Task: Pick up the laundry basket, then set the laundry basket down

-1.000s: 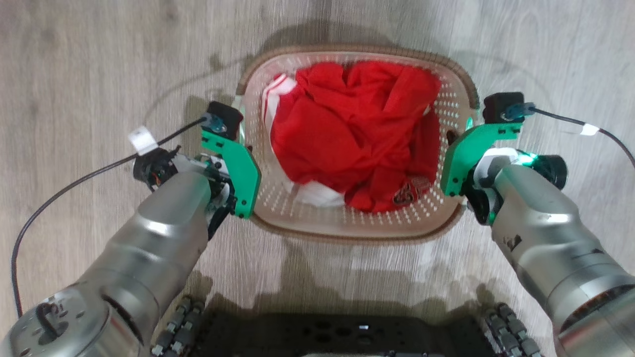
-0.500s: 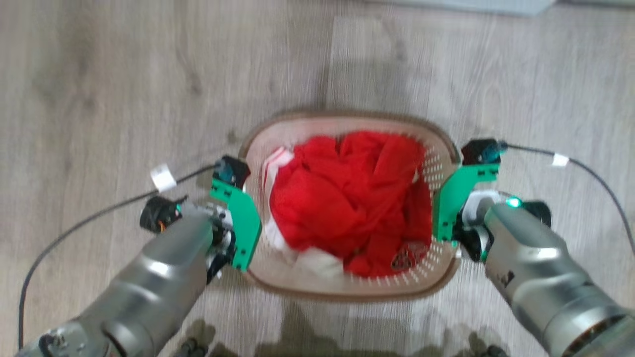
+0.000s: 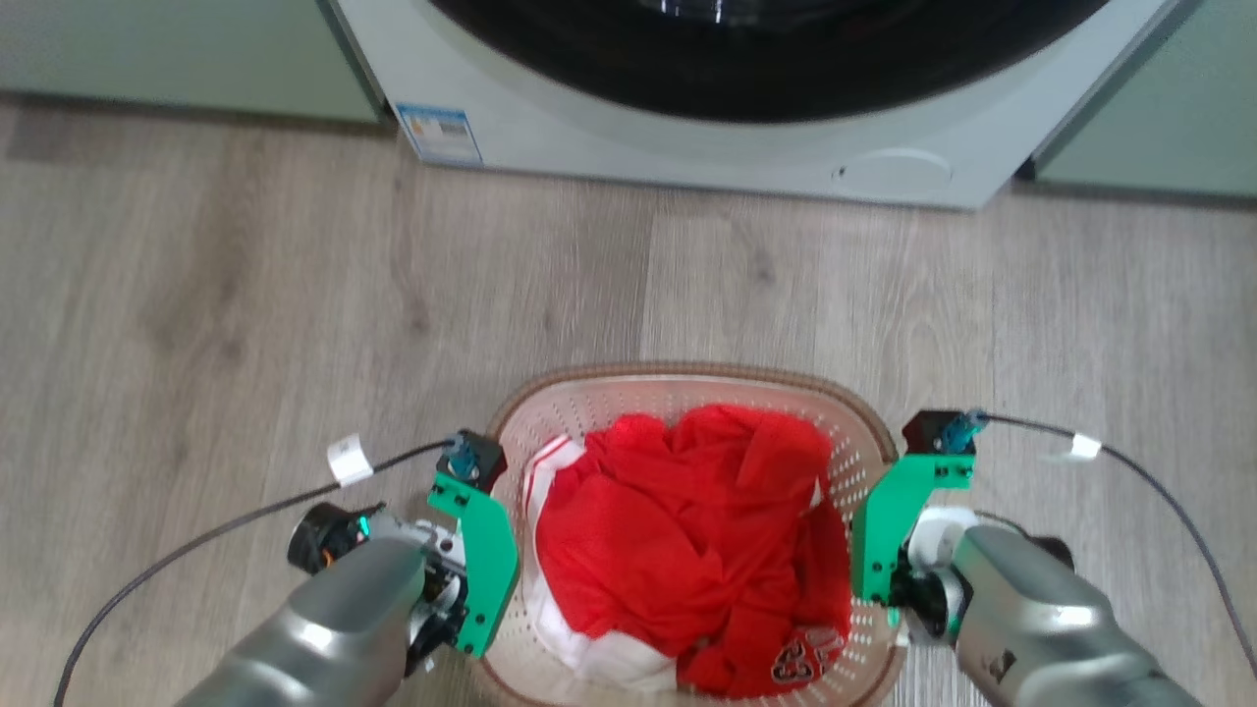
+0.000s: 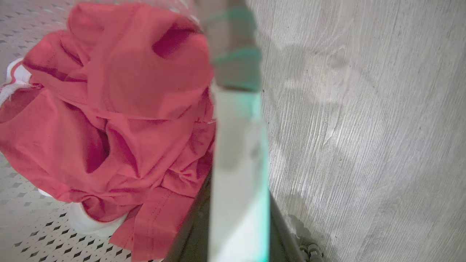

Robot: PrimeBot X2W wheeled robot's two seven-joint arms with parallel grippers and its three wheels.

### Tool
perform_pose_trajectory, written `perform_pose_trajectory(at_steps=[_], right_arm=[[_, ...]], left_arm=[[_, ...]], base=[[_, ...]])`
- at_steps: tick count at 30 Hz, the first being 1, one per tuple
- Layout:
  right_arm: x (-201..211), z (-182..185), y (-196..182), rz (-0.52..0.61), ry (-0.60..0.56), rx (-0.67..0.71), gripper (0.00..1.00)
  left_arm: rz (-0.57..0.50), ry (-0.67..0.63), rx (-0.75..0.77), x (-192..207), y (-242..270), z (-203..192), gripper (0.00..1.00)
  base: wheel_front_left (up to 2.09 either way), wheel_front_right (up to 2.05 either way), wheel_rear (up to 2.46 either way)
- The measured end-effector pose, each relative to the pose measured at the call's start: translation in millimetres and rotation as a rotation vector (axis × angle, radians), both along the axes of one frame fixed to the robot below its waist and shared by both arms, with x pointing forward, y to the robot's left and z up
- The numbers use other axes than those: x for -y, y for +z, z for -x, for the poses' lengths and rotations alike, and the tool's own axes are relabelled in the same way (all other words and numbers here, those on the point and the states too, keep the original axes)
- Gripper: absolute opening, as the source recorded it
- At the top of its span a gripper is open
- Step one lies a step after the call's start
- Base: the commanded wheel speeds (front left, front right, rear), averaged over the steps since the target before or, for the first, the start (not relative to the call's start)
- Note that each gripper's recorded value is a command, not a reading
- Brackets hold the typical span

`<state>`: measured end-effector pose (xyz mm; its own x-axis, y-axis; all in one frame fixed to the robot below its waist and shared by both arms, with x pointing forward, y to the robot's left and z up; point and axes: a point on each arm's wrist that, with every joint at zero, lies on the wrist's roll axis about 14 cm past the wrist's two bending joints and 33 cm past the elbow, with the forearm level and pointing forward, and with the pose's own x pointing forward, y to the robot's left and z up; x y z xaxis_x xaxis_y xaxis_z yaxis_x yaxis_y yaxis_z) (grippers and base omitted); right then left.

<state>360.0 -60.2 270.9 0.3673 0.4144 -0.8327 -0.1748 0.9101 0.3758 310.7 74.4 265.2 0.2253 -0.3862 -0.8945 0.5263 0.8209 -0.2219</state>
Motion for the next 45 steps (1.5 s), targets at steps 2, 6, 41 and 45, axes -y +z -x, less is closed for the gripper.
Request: perform_pose_trajectory(at_steps=[2,6,41,45], right_arm=[[-0.5,3.5,5.4,-0.003,-0.007,0.008,0.0],[0.4,5.6,14.2,-0.011,-0.026,0.027,0.0],[-4.6,19.6,18.4,-0.015,-0.023,0.041,0.0],[-4.9,18.8,19.7,-0.018,-0.027,0.044,0.0]], left_arm=[[-0.001,0.0,0.016,-1.3,5.2,2.1,0.0],[0.004,-0.002,0.043,-1.7,14.4,4.4,0.0],[-0.008,0.004,0.033,-7.0,21.3,26.0,0.0],[-0.005,0.01,0.034,-7.5,22.0,25.6,0.0]], base=[[0.0,0.0,0.0],[0.0,0.0,0.0],[0.0,0.0,0.0],[0.0,0.0,0.0]])
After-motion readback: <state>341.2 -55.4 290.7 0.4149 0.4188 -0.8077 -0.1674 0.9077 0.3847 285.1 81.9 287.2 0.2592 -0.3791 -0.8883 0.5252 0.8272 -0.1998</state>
